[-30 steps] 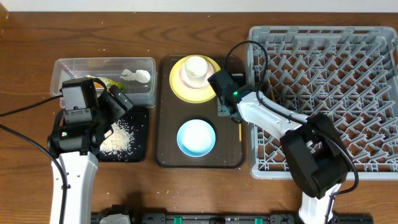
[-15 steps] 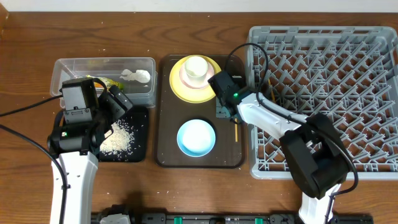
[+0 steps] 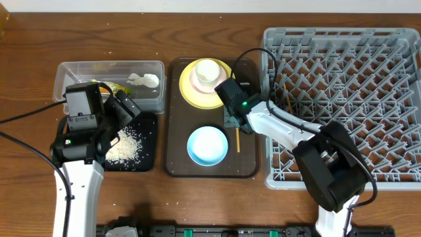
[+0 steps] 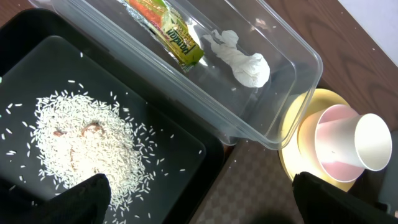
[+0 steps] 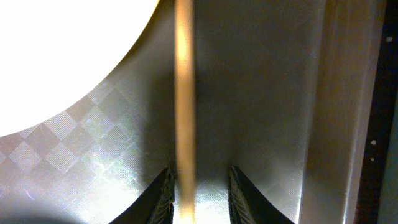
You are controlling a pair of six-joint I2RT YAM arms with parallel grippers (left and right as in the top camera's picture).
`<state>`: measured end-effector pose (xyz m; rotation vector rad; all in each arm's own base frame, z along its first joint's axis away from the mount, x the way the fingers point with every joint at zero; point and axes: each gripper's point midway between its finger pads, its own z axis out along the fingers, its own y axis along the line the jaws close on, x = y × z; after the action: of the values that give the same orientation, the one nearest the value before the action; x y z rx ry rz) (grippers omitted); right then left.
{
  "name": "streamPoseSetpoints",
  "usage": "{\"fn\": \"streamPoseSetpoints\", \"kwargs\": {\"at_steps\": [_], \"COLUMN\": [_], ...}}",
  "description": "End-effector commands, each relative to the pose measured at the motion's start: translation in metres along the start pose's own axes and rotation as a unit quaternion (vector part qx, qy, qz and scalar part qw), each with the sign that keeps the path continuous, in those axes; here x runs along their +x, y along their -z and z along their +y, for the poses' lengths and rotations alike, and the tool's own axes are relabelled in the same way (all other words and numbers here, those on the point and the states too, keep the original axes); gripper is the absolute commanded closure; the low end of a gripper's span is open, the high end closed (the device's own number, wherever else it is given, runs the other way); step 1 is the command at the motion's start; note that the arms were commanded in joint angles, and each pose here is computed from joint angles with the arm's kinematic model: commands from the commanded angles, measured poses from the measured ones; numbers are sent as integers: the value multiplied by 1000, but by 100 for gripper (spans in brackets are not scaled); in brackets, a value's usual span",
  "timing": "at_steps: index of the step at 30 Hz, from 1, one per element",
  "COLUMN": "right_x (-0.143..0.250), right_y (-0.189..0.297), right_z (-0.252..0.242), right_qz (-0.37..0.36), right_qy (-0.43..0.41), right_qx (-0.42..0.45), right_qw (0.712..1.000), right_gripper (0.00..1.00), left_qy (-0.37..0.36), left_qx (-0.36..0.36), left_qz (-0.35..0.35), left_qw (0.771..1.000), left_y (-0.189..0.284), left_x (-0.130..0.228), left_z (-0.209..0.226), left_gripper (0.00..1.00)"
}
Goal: Sort waste into correct bins and load items into the dishwasher rack
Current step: 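Grasp the second wooden chopstick with the right gripper, then carry the second chopstick into the dish rack and release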
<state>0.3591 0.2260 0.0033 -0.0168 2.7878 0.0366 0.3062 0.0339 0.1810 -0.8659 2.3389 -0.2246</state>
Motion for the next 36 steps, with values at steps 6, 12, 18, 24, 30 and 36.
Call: {"fn": "streamPoseSetpoints", "kwargs": {"at_steps": [6,12,18,24,30,36], "right_x": [-1,-1,0,0,-7,-38], "right_y": [6,6,5,6,12,53], "right_z": [-2,-3,-4,-4,-4,-7], "right_qz": [-9,-11,-8,-8,-17,-69], "right_qy": [-3,-2,-2,-2,-5,14], "right_qx": [6,9,11,10,5,-20], "right_qw": [1000,1000,1000,1000,1000,997], "right_gripper": [76,85,89,98,99,99], "left_qy": [7,7,7,7,7,7], "left_qx": [-4,-4,-4,-4,-4,-4], "left_qz": [-7,-7,-7,-7,-7,-7], "left_qw": [1000,1000,1000,1000,1000,1000], "left_y": [2,2,2,2,2,2], "left_x": [-4,-4,-4,-5,-5,-5], "left_z": [1,1,1,1,1,1], "left_gripper": [4,4,4,4,4,4]}}
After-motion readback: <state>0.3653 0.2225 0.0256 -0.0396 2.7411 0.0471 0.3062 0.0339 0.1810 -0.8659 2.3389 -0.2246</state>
